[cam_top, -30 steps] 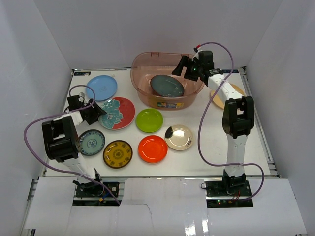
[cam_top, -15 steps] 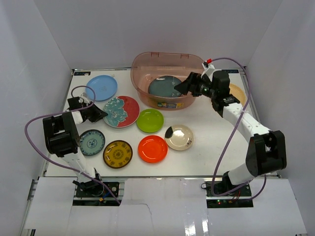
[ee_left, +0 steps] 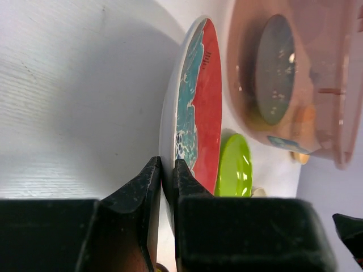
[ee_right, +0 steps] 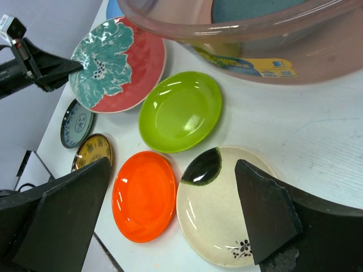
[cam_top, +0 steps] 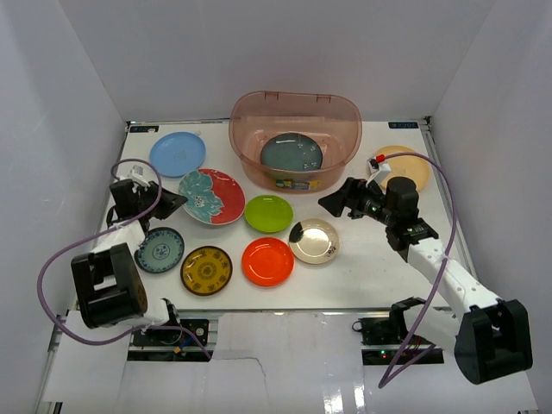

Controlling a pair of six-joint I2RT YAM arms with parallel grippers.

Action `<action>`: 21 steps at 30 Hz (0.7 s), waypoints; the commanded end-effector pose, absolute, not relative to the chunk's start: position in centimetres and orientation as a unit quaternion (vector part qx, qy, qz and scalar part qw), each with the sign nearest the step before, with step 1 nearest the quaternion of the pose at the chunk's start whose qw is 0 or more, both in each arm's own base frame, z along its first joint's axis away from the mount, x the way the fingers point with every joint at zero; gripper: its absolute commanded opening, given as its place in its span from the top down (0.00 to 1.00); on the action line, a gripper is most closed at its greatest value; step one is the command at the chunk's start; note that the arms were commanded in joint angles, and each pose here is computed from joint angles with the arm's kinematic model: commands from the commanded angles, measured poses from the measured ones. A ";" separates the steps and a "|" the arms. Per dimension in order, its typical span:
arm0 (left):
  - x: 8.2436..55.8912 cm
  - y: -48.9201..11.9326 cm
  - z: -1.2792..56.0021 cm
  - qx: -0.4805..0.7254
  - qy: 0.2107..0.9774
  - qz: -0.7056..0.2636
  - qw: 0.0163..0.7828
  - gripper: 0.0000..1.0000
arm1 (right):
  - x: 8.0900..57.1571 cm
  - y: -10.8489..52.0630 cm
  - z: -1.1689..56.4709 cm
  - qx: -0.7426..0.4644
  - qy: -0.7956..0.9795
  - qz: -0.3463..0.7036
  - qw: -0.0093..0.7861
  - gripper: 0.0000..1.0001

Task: Place the plates into the plastic bin on the countertop

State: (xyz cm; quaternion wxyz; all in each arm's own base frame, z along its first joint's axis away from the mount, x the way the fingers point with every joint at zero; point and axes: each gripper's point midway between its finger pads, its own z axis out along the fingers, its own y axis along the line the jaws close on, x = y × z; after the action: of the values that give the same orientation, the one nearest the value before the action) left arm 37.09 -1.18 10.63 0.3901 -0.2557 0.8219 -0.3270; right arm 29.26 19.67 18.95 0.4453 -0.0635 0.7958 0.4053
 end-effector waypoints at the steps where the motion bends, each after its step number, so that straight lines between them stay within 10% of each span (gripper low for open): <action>1: 37.5 -2.8 18.1 -0.221 0.761 -0.399 0.463 1.00 | 29.4 17.9 20.0 -0.051 0.789 0.371 0.487 0.04; 11: 36.2 -3.0 28.7 -0.199 0.693 -0.425 0.547 1.00 | 28.4 15.5 19.5 -0.003 0.794 0.350 0.497 0.00; 21: 34.0 -2.4 38.0 -0.177 0.640 -0.405 0.628 1.00 | 28.9 13.0 20.5 0.026 0.790 0.331 0.515 0.30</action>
State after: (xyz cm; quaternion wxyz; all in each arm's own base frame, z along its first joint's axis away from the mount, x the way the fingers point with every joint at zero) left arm 35.34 -1.72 29.25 0.5554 -0.2292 0.7047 -0.3775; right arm 28.76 13.59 19.61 0.5033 0.0235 0.7961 0.3352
